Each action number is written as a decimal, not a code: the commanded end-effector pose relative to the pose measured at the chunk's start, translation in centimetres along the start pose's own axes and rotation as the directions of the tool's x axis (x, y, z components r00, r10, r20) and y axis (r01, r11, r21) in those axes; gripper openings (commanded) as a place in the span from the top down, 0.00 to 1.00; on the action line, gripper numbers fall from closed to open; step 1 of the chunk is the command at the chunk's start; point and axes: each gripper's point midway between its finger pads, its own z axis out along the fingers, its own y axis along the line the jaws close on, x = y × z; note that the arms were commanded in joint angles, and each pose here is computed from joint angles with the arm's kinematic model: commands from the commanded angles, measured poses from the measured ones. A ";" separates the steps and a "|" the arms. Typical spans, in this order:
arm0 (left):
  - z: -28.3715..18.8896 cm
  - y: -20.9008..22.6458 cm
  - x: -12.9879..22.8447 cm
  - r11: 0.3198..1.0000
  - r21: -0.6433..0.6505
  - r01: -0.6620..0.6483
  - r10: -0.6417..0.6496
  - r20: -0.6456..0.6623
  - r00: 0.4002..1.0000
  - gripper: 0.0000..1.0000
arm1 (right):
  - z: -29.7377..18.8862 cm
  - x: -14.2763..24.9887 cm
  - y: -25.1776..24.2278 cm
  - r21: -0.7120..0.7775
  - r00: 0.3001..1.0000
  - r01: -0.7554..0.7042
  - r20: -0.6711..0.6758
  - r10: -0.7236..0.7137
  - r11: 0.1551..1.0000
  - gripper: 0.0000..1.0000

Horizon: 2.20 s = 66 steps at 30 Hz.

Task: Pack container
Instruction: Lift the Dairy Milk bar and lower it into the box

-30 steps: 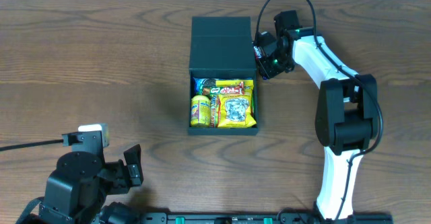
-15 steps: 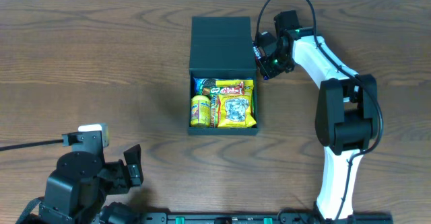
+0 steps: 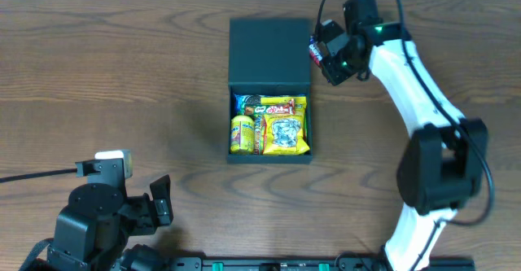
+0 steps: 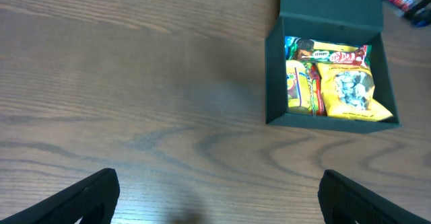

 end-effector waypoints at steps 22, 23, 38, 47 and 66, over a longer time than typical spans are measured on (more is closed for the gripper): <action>-0.1 -0.2 0.1 1.000 0.012 -0.019 0.019 -0.004 1.000 0.05 | -5.9 -2.7 1.1 0.151 0.995 0.053 0.080 -0.066 0.987 0.90; -0.1 -0.2 0.1 1.000 0.012 -0.019 0.019 -0.003 1.000 0.05 | -5.8 -2.9 1.9 0.120 0.991 0.087 0.087 -0.098 0.989 0.90; -0.1 -0.2 0.1 1.000 0.012 -0.019 0.019 -0.003 1.000 0.05 | -6.1 -4.0 13.9 -0.177 0.709 0.694 0.336 -0.620 0.697 0.74; -0.1 -0.2 0.1 1.000 0.013 -0.019 0.019 -0.003 1.000 0.05 | -3.6 -3.8 14.2 -0.235 0.753 0.652 0.313 -0.579 0.721 0.42; -0.1 -0.1 0.1 1.000 0.012 -0.019 0.019 -0.004 1.000 0.04 | 0.5 -2.6 11.7 -0.202 0.901 0.433 0.098 -0.422 0.879 0.36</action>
